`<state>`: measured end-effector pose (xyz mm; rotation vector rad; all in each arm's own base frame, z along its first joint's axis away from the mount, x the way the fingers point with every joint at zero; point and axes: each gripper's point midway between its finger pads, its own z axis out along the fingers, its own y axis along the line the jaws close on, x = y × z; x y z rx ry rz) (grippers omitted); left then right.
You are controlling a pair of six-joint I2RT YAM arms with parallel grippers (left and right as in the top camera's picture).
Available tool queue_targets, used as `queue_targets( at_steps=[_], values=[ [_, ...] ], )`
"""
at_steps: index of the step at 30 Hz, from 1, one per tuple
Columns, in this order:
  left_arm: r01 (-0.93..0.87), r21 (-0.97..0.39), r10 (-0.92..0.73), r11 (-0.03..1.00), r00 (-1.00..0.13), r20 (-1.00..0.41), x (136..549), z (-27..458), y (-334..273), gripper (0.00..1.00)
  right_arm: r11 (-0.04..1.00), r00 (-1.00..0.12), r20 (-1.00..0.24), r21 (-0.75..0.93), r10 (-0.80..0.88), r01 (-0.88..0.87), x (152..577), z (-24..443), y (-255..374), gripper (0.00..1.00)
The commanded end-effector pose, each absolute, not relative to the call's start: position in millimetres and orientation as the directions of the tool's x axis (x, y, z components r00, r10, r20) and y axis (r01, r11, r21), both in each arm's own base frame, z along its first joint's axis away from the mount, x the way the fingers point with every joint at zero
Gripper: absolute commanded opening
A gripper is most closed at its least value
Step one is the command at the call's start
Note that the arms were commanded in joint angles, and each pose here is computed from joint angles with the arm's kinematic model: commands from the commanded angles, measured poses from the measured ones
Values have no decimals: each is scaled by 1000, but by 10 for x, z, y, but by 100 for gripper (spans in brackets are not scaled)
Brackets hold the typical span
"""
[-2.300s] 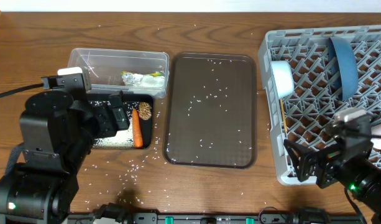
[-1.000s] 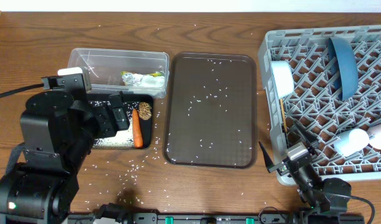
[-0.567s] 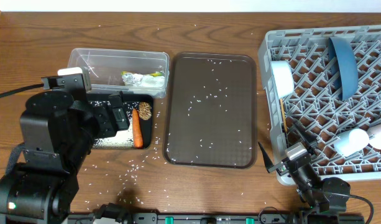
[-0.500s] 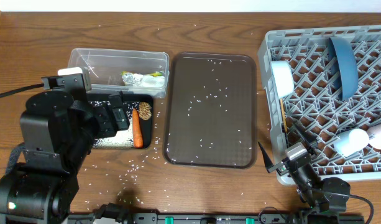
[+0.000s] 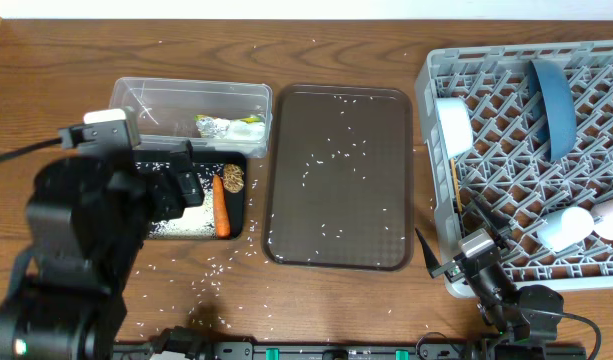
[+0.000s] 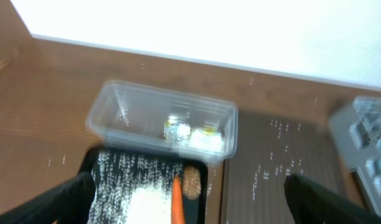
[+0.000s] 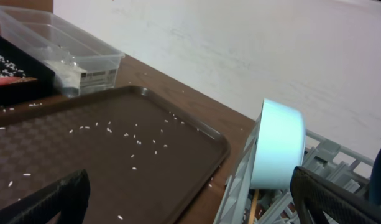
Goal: Sort waste into correct bins and load items into the dishwasher rack
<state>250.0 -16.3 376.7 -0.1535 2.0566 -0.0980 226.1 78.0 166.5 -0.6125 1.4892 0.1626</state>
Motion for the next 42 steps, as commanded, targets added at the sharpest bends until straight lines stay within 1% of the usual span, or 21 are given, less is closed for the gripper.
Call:
queue_targets(
  at_steps=[1,4,10,13,18,23,27,38,42],
  values=[
    [-57,-115,-128,992,-360,-924,2414,3819,-104,98,830,110,-958,-285,-265,-479,2246,1657,814,99],
    [-7,-99,-96,995,-283,-954,2399,3704,-151,98,830,110,-958,-285,-265,-479,2246,1657,815,99],
    [10,-106,-100,994,-228,-968,2301,3190,-152,98,830,110,-958,-285,-265,-479,2246,1657,815,99],
    [19,-114,-110,993,-166,-980,2242,3002,-144,98,830,110,-958,-285,-265,-479,2246,1657,815,99],
    [29,-121,-118,992,-77,-990,2143,2781,-129,98,830,110,-958,-285,-265,-479,2246,1657,815,99],
    [35,-123,-123,992,-24,-992,2093,2556,-121,98,830,110,-958,-285,-265,-479,2246,1657,815,99],
    [35,-117,-115,993,-59,-992,2192,2279,-142,98,830,110,-958,-285,-265,-479,2246,1657,814,99],
    [31,-112,-109,993,-102,-989,2443,1518,-180,98,830,110,-958,-285,-265,-479,2246,1657,814,99],
    [27,-108,-103,994,-134,-986,2437,1424,-180,98,830,110,-958,-285,-265,-479,2246,1657,814,99]
  ],
)
